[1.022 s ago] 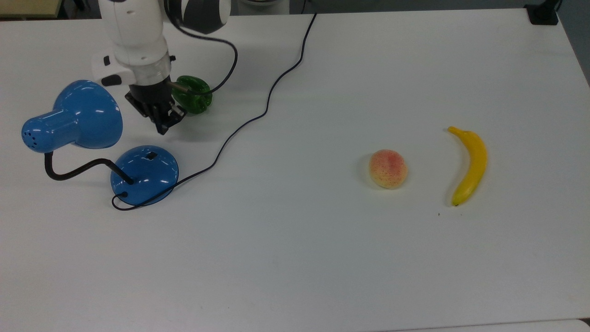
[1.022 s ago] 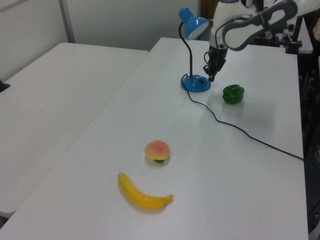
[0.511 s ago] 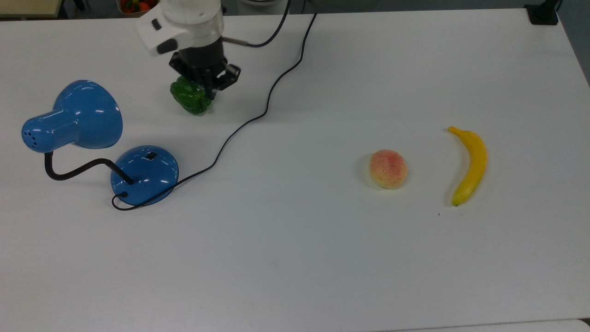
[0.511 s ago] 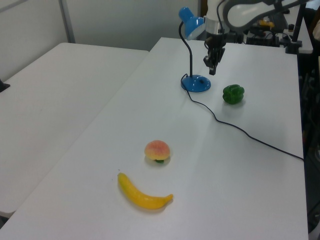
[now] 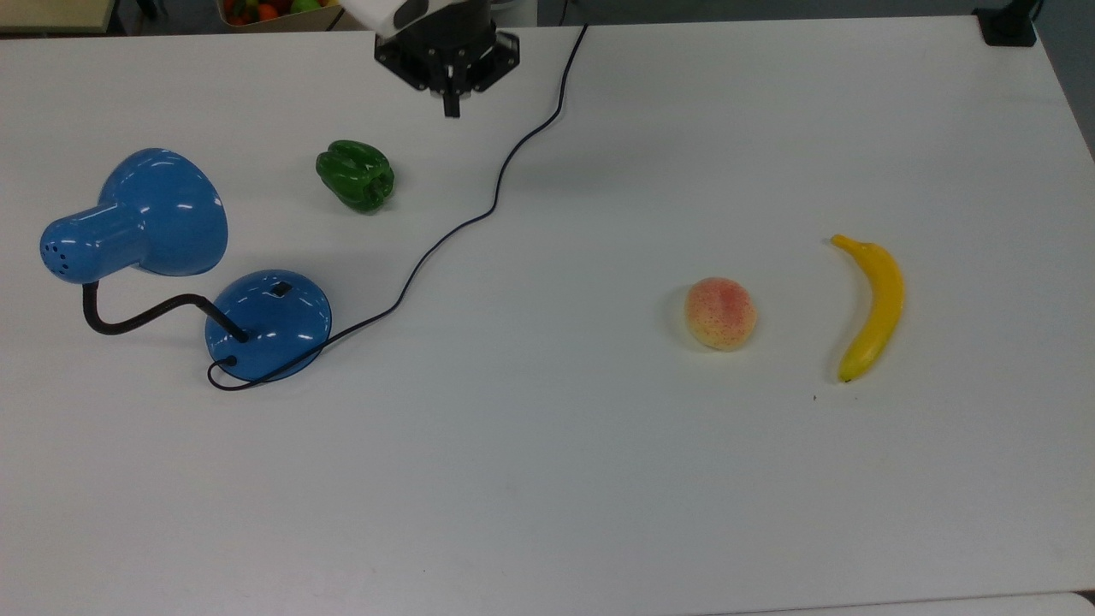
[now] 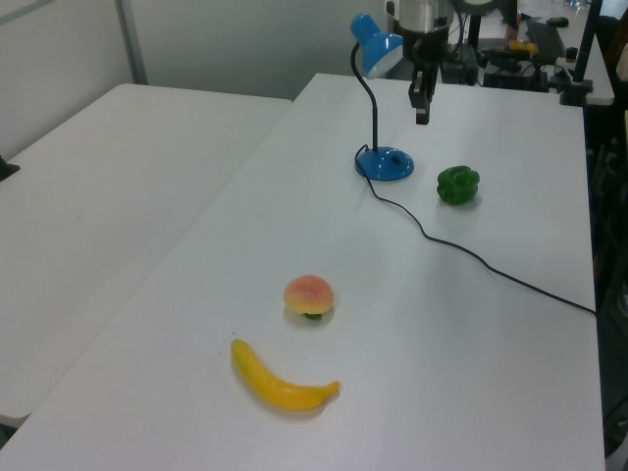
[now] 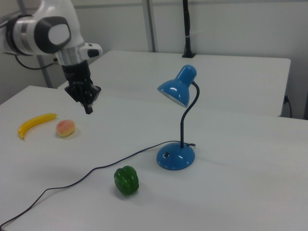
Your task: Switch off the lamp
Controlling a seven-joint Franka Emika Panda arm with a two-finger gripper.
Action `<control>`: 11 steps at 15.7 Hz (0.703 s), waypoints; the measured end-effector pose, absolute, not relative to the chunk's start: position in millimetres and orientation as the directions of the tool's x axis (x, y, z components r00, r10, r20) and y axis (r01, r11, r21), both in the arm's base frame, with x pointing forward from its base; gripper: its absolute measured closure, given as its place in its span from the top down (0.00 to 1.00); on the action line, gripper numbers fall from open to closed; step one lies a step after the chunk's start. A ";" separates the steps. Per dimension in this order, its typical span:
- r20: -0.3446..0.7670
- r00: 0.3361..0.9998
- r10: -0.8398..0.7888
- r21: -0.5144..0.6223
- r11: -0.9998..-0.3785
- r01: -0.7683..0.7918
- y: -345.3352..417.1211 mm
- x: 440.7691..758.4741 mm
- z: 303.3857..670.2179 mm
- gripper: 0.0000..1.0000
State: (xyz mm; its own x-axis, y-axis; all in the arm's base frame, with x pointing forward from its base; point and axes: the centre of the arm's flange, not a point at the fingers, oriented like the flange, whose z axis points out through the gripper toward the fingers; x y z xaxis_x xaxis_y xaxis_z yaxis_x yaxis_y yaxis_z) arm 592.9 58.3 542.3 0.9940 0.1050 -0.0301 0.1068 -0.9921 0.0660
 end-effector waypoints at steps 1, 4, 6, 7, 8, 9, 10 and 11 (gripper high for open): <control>-0.035 0.991 0.129 0.069 -0.989 0.131 61.3 587.6 549.9 0.01; -0.024 0.986 0.166 0.074 -0.983 0.168 67.2 570.9 576.9 0.01; -0.014 0.986 0.163 0.075 -0.984 0.164 64.6 563.5 589.6 0.09; -0.013 0.987 0.158 0.075 -0.984 0.159 61.8 561.4 592.8 0.19; -0.016 0.988 0.154 0.075 -0.985 0.155 59.3 560.1 594.2 0.26; -0.018 0.988 0.151 0.075 -0.985 0.152 57.9 559.5 594.7 0.36; -0.020 0.988 0.150 0.075 -0.986 0.151 57.2 559.4 594.5 0.46; -0.020 0.989 0.150 0.075 -0.986 0.151 57.0 559.3 594.3 0.56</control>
State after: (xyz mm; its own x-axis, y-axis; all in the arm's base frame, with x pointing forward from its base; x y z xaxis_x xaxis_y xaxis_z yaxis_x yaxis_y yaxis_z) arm 559.3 57.0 594.3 0.9885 0.1498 -0.0205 0.1509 -0.9857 0.0752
